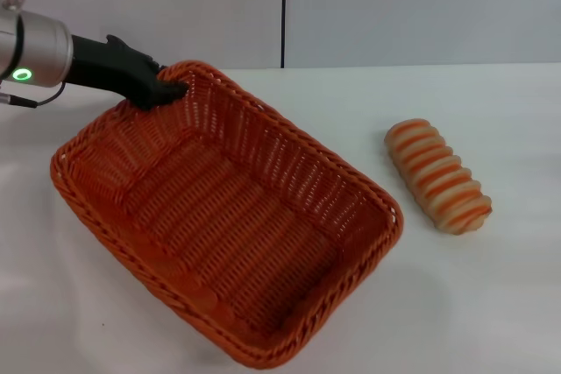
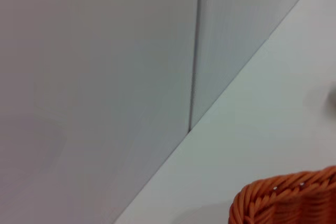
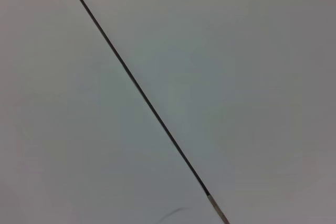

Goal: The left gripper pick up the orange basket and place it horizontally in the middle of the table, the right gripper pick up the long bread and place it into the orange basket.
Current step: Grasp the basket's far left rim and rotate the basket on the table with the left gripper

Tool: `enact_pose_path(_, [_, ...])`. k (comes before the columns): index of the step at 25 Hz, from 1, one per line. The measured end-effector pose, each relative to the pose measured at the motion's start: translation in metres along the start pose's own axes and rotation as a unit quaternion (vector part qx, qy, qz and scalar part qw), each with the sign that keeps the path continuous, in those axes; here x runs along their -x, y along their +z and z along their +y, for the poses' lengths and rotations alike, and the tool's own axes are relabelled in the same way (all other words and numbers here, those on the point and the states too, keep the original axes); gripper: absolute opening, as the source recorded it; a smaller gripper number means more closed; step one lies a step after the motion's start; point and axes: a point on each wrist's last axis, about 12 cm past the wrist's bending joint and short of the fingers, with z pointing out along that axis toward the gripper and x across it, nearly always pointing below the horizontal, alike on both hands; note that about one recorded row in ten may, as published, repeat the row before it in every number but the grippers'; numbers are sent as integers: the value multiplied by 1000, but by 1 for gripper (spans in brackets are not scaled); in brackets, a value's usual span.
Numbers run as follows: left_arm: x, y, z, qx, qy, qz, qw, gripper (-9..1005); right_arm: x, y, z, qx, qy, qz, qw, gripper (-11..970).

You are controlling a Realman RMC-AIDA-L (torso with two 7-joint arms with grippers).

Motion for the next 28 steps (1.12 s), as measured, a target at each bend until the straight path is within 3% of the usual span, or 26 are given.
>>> enact_pose_path(3, [1, -6, 0, -12, -15, -19, 1000, 266, 0, 0, 0, 0, 1, 0, 1000, 781])
enact_pose_path(4, [2, -18, 1, -33, -43, -59, 997, 256, 0, 0, 0, 0, 1, 0, 1000, 781])
enact_pose_path(6, [2, -25, 2, -47, -59, -83, 994, 241, 0, 0, 0, 0, 1, 0, 1000, 780])
enact_pose_path(13, [-6, -55, 4, -96, -135, -182, 969, 189, 0, 4, 2, 4, 0, 0, 1000, 780])
enact_pose_path(16, [-9, -57, 4, -97, -153, -182, 967, 189, 0, 6, 3, 8, 0, 0, 1000, 780])
enact_pose_path(21, [-17, -62, 5, -100, -238, -181, 949, 189, -1, 9, 4, 12, 1, 3, 1000, 780])
enact_pose_path(27, [-20, -63, 5, -102, -263, -182, 942, 190, -1, 10, 4, 10, 1, 3, 1000, 780])
enact_pose_path(28, [-25, -63, 3, -106, -291, -178, 934, 190, -1, 10, 4, 9, 1, 4, 1000, 780])
